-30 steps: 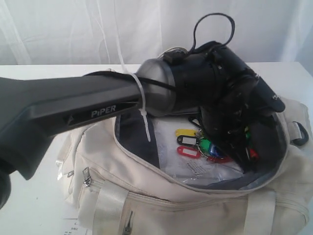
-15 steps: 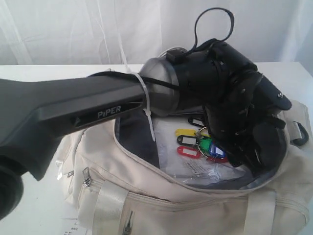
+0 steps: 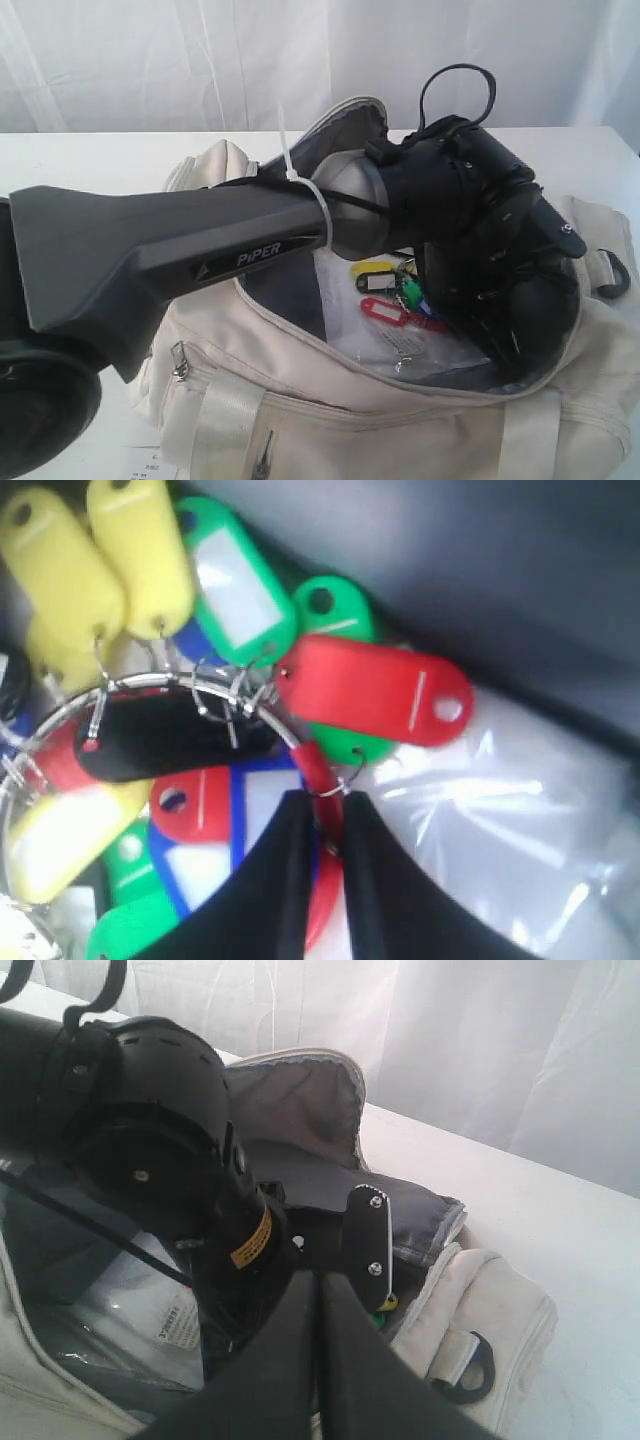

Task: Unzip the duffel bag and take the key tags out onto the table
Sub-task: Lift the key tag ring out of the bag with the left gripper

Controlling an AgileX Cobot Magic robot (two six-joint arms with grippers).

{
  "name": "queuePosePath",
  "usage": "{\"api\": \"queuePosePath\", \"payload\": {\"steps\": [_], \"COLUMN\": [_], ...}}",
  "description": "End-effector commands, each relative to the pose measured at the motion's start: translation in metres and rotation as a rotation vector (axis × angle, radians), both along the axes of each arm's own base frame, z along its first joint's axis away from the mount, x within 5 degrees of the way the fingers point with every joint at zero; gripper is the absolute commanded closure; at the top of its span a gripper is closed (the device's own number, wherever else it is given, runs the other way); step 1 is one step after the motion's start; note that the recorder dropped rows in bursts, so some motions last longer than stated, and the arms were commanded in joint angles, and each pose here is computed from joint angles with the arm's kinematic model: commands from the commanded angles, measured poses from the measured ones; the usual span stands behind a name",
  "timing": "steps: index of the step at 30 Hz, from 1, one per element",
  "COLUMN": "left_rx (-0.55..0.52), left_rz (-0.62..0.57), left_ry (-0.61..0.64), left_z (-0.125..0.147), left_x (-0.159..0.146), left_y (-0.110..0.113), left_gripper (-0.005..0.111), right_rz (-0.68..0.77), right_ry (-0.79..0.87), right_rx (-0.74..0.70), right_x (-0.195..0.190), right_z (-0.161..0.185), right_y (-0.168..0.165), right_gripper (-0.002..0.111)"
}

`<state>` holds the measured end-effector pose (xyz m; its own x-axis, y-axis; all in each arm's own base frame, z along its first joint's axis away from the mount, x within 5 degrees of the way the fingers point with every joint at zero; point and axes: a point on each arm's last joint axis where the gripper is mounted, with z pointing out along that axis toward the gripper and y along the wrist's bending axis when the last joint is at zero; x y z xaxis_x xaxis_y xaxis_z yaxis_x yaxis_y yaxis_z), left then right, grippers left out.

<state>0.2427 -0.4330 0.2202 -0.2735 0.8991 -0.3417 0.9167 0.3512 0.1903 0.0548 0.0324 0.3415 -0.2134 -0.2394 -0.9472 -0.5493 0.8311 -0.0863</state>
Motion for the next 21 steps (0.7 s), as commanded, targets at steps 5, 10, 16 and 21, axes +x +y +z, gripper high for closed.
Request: {"api": "queuePosePath", "payload": {"steps": [5, 10, 16, 21], "left_rx": [0.174, 0.168, 0.087, 0.082], "left_rz": [0.053, 0.032, 0.010, 0.019], "left_ry": [0.005, -0.044, -0.103, -0.182], "left_z": [0.019, 0.049, 0.077, 0.091], "left_x": [0.004, 0.006, 0.008, 0.013], "left_y": [0.014, 0.016, 0.014, 0.017], "left_gripper": [0.107, 0.107, 0.107, 0.107], "right_rz": [-0.002, -0.002, -0.002, -0.002], "right_ry": [-0.016, -0.016, -0.019, -0.021], "right_rx": [-0.002, -0.002, 0.000, 0.001], "right_x": [0.000, 0.000, -0.001, -0.001], "right_z": [0.000, 0.000, 0.000, 0.000], "right_y": [-0.001, -0.001, -0.001, -0.001], "right_gripper": [0.108, 0.108, 0.108, 0.108]}}
